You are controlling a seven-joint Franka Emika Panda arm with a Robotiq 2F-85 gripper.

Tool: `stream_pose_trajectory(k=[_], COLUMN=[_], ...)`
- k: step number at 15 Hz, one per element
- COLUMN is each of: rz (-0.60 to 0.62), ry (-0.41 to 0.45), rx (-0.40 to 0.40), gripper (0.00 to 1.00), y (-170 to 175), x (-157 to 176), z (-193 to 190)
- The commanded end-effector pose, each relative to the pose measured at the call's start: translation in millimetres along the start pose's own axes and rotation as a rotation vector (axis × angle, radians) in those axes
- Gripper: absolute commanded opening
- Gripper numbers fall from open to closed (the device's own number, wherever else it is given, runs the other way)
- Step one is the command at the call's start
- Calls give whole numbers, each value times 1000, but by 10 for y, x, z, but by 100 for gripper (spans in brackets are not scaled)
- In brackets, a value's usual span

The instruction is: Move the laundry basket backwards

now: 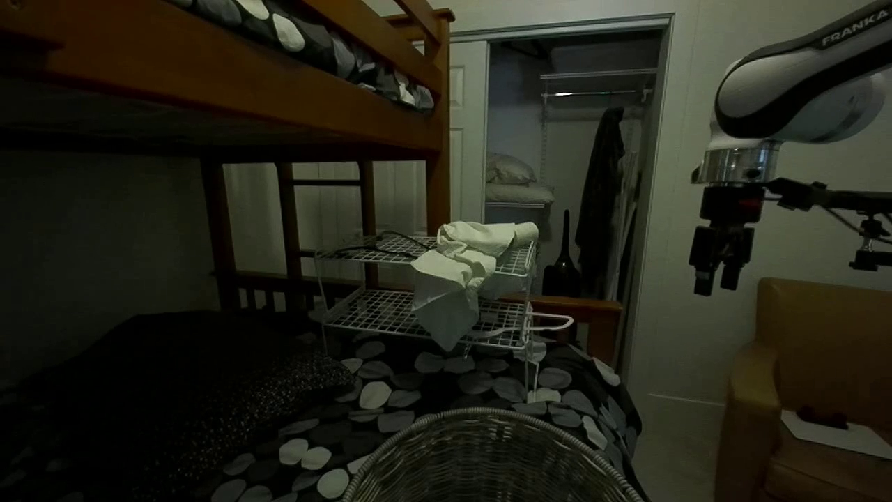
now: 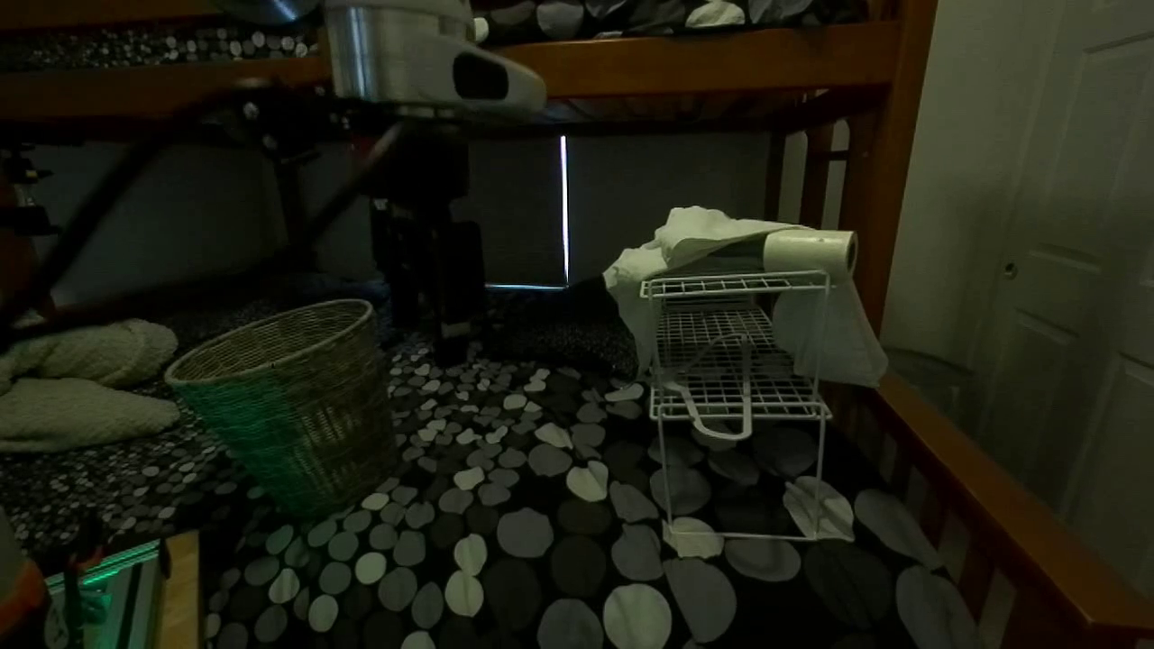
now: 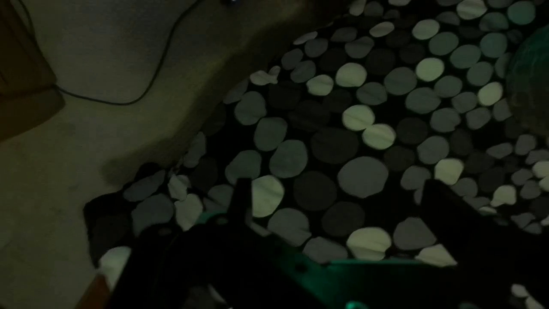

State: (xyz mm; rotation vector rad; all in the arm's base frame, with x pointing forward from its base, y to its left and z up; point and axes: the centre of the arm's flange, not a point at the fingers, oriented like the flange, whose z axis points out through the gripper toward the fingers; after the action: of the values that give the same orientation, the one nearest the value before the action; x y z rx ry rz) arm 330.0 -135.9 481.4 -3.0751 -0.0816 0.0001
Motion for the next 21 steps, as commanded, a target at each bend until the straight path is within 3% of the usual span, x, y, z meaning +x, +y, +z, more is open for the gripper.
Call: stream_pose_trajectory(k=[1,6,9,11,12,14,16,17,21], rz=[-157,-454,-639,-766,-683,-748,-756,-683,-557], ry=[-109,-185,-164,-141,-168,-156,-154,-108,118], rx=[71,79,79,97,72,66,68,47,131], gripper=[100,100,100,100,100,100,100,100,100], y=[-817,-2179,-2971,-3286,-3093,-3303,-3304,-3274,-3737], x=[-32,-339,-632,-687,-550,-670,-669,-683,-382], z=[603,971,893,904,851,848,850,876,879])
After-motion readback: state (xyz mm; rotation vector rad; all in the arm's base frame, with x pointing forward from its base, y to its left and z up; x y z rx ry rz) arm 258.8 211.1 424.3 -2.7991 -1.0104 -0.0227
